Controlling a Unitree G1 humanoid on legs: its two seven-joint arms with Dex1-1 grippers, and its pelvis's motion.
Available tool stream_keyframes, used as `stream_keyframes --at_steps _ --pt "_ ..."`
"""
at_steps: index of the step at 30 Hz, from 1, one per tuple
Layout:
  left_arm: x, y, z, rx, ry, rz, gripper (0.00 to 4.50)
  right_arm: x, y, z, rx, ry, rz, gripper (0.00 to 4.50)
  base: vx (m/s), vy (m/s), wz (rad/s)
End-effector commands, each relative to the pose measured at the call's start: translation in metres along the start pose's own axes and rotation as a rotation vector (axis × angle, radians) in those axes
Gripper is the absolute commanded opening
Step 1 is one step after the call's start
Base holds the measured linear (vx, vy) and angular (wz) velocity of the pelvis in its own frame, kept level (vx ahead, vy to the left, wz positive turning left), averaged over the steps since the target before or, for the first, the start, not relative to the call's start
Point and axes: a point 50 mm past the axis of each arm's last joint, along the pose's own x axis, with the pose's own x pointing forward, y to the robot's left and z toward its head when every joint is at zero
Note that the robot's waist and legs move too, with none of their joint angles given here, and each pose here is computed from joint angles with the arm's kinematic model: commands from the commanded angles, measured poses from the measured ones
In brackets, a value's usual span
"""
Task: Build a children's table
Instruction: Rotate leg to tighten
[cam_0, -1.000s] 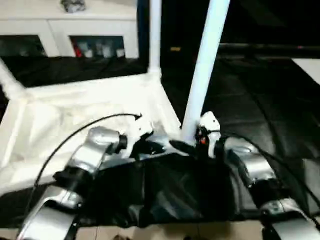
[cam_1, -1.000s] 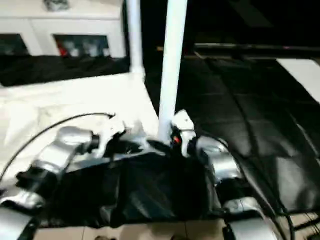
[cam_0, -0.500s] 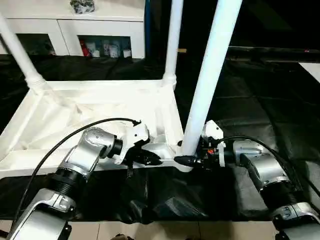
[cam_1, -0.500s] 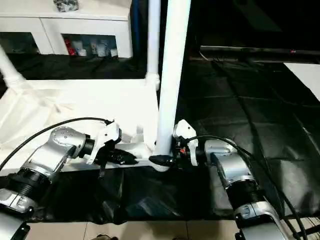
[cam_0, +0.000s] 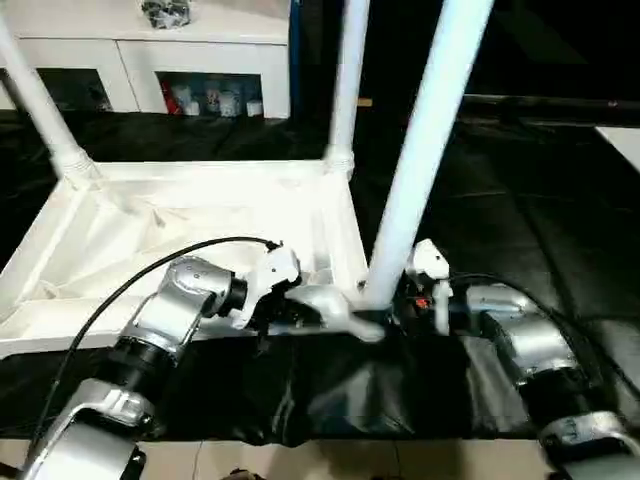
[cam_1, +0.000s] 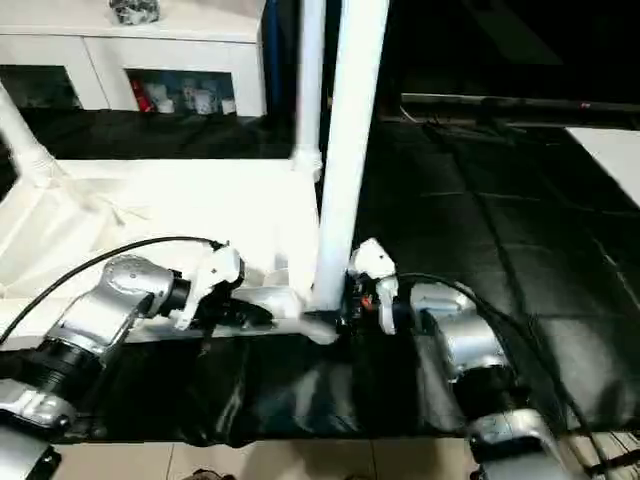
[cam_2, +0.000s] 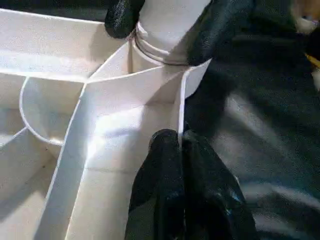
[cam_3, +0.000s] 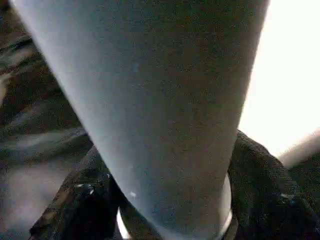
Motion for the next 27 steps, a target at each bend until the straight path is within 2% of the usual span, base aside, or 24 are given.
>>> stream_keyframes --at_steps 1,5,6,7,8,10,13,14,15,18,22,27 --pt "0.020 0.005 0.029 0.036 -0.082 0.080 0.00 0.034 0.009 0.002 0.031 -0.016 -0.068 2.55 0.000 0.000 0.00" --pt "0.033 0.012 0.041 0.013 -0.106 0.198 0.00 0.053 0.002 0.004 0.078 -0.021 -0.294 2.54 0.000 0.000 0.00" --pt "0.033 0.012 0.041 0.013 -0.106 0.198 0.00 0.053 0.002 0.004 0.078 -0.021 -0.294 2.54 0.000 0.000 0.00" --pt "0.042 0.015 0.049 -0.002 -0.124 0.268 0.00 0.064 -0.001 0.008 0.114 -0.026 -0.439 2.54 0.000 0.000 0.00" --pt "0.047 0.015 0.054 -0.016 -0.142 0.297 0.00 0.072 0.000 0.014 0.135 -0.047 -0.484 2.54 0.000 0.000 0.00" --pt "0.053 0.014 0.057 -0.023 -0.155 0.326 0.00 0.082 0.005 0.021 0.106 -0.079 -0.484 2.54 0.000 0.000 0.00" --pt "0.054 0.013 0.057 -0.008 -0.159 0.313 0.00 0.085 0.008 0.024 0.082 -0.089 -0.450 2.54 0.000 0.000 0.00" --pt "0.054 0.013 0.057 -0.005 -0.159 0.310 0.00 0.086 0.010 0.025 0.078 -0.092 -0.431 2.89 0.000 0.000 0.00" --pt "0.053 0.011 0.056 0.009 -0.160 0.289 0.00 0.086 0.010 0.025 0.089 -0.100 -0.416 2.89 0.000 0.000 0.00" --pt "0.050 0.009 0.053 0.024 -0.165 0.251 0.00 0.082 0.010 0.024 0.117 -0.125 -0.377 3.28 0.000 0.000 0.00" --pt "0.044 0.005 0.049 0.039 -0.179 0.195 0.00 0.076 0.008 0.024 0.098 -0.121 -0.330 3.62 0.000 0.000 0.00" --pt "0.035 0.001 0.043 0.060 -0.189 0.119 0.00 0.060 0.006 0.020 -0.013 -0.059 -0.208 3.70 0.000 0.000 0.00"
